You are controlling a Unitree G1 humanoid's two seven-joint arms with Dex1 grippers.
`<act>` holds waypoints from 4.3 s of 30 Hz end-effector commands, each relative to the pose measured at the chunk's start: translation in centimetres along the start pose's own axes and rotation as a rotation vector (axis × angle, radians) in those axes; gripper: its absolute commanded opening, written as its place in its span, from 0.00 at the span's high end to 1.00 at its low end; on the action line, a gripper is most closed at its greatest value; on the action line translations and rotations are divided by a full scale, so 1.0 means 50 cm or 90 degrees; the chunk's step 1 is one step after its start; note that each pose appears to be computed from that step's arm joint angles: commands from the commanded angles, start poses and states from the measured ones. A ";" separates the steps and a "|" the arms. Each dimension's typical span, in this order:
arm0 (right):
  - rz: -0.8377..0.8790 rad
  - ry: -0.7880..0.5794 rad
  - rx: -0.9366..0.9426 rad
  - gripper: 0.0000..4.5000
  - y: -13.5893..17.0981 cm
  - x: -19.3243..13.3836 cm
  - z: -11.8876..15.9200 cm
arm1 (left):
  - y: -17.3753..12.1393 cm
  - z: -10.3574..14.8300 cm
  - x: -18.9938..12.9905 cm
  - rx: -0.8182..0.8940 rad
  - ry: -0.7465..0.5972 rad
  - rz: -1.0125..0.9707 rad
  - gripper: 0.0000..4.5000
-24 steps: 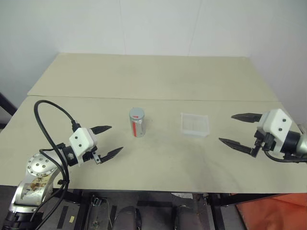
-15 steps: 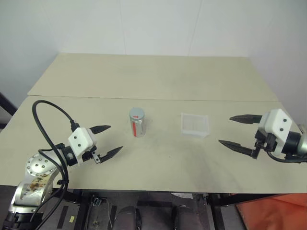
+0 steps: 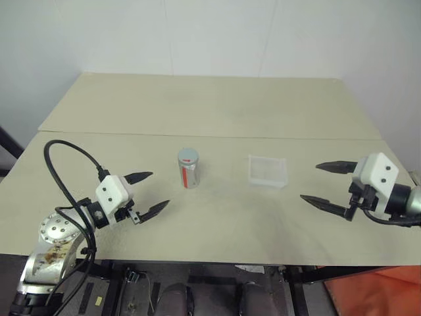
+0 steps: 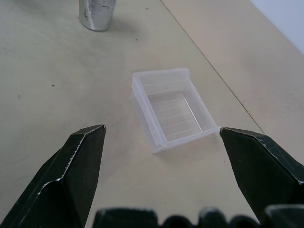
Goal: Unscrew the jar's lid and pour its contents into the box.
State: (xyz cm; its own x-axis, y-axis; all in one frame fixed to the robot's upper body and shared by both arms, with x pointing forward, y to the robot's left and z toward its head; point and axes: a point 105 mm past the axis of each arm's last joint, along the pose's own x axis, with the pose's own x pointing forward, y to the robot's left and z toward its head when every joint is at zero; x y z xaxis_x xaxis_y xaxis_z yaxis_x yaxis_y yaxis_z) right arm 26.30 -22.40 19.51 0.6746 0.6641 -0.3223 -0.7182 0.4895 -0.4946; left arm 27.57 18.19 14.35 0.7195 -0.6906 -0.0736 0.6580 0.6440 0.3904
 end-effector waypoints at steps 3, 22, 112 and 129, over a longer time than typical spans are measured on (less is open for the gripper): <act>-0.026 -0.011 -0.036 0.00 -0.009 -0.001 0.019 | -0.017 -0.007 0.025 0.007 -0.036 0.088 0.01; -0.042 -0.051 -0.034 0.00 -0.012 0.015 0.040 | -0.053 -0.036 0.133 -0.083 -0.083 0.240 0.01; 0.003 -0.333 0.217 0.00 0.129 0.246 0.226 | -0.138 0.086 0.246 -0.079 -0.247 -0.002 0.56; -0.015 -0.329 0.219 0.00 0.128 0.262 0.214 | -0.142 0.084 0.246 -0.085 -0.246 -0.015 0.56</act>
State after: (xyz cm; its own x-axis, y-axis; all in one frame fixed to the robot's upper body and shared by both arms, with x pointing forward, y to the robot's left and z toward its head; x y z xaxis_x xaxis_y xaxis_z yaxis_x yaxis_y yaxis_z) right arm 29.02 -4.80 19.62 0.6015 0.7909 0.1126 -0.7775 0.6119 -0.1452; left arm 31.13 4.08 12.98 0.6143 -0.7575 0.2210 0.7156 0.6529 0.2483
